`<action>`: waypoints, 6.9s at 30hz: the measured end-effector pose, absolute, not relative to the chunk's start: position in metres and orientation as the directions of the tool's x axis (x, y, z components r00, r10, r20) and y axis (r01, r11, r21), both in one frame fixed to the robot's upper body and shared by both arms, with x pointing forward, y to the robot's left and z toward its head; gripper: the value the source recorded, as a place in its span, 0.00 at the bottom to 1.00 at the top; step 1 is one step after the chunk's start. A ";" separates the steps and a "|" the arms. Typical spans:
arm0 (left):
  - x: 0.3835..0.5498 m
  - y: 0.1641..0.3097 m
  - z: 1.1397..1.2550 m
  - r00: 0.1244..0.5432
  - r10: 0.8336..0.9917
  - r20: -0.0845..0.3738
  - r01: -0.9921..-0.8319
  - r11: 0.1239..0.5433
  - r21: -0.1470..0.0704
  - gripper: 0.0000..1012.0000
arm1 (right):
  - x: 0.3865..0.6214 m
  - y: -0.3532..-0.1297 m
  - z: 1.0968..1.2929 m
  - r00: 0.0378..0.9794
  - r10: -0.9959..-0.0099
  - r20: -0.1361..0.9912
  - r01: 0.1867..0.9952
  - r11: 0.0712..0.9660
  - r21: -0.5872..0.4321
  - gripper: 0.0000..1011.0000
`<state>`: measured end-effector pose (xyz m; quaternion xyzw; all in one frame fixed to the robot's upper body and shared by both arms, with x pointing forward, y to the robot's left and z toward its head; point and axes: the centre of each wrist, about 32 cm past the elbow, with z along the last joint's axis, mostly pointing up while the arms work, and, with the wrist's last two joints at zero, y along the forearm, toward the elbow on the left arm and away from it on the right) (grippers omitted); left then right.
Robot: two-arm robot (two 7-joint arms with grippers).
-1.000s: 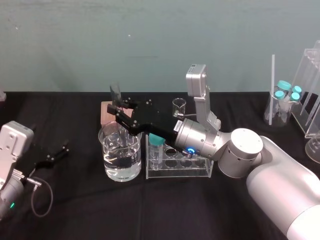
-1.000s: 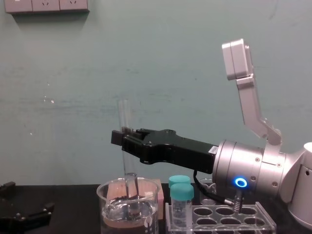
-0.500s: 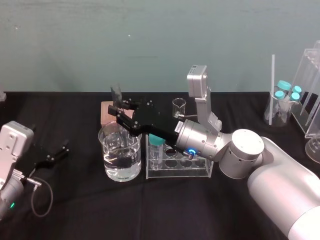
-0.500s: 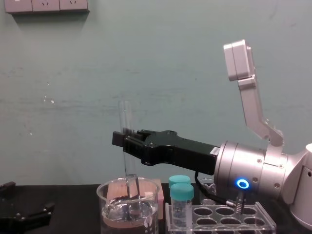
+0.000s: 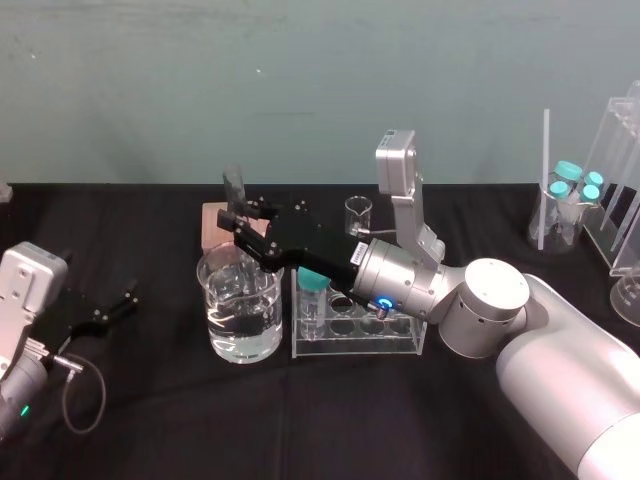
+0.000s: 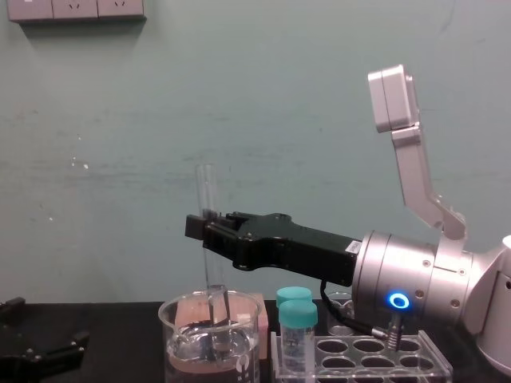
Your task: Hold the test tube with one hand and immerse one end into the beaker, then return it to the test tube rack.
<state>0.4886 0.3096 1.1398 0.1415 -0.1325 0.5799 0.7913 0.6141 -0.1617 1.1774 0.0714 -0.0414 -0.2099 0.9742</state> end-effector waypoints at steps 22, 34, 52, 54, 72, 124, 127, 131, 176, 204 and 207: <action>0.489 0.310 1.140 0.292 0.880 0.374 -0.955 0.287 0.070 0.99 | 0.614 -0.162 1.178 0.908 -0.417 0.052 0.404 0.901 0.158 0.22; 0.489 0.310 1.140 0.292 0.880 0.374 -0.955 0.287 0.070 0.99 | 0.613 -0.162 1.178 0.907 -0.417 0.054 0.404 0.900 0.161 0.22; 0.489 0.310 1.140 0.292 0.880 0.374 -0.955 0.287 0.070 0.99 | 0.612 -0.163 1.180 0.906 -0.419 0.056 0.406 0.899 0.164 0.22; 0.489 0.310 1.140 0.292 0.880 0.374 -0.955 0.287 0.070 0.99 | 0.612 -0.163 1.180 0.906 -0.420 0.057 0.406 0.899 0.164 0.22; 0.489 0.310 1.140 0.292 0.880 0.374 -0.955 0.287 0.070 0.99 | 0.611 -0.162 1.180 0.906 -0.419 0.059 0.405 0.899 0.165 0.22; 0.489 0.310 1.140 0.292 0.880 0.374 -0.955 0.287 0.070 0.99 | 0.618 -0.161 1.207 0.895 -0.422 0.141 0.381 0.891 0.248 0.22; 0.489 0.310 1.140 0.292 0.880 0.374 -0.955 0.287 0.070 0.99 | 0.617 -0.164 1.217 0.887 -0.430 0.169 0.376 0.884 0.277 0.22; 0.489 0.310 1.140 0.292 0.880 0.374 -0.955 0.287 0.070 0.99 | 0.614 -0.170 1.232 0.871 -0.448 0.203 0.374 0.872 0.316 0.22; 0.489 0.310 1.140 0.292 0.880 0.374 -0.955 0.287 0.070 0.99 | 0.537 -0.274 1.186 0.569 -0.815 0.111 0.786 0.578 0.217 0.22; 0.489 0.310 1.140 0.292 0.880 0.374 -0.955 0.287 0.070 0.99 | 0.554 -0.267 1.174 0.592 -0.801 0.092 0.783 0.598 0.169 0.22; 0.489 0.310 1.140 0.292 0.880 0.374 -0.955 0.287 0.070 0.99 | 0.557 -0.265 1.174 0.597 -0.797 0.090 0.780 0.603 0.168 0.22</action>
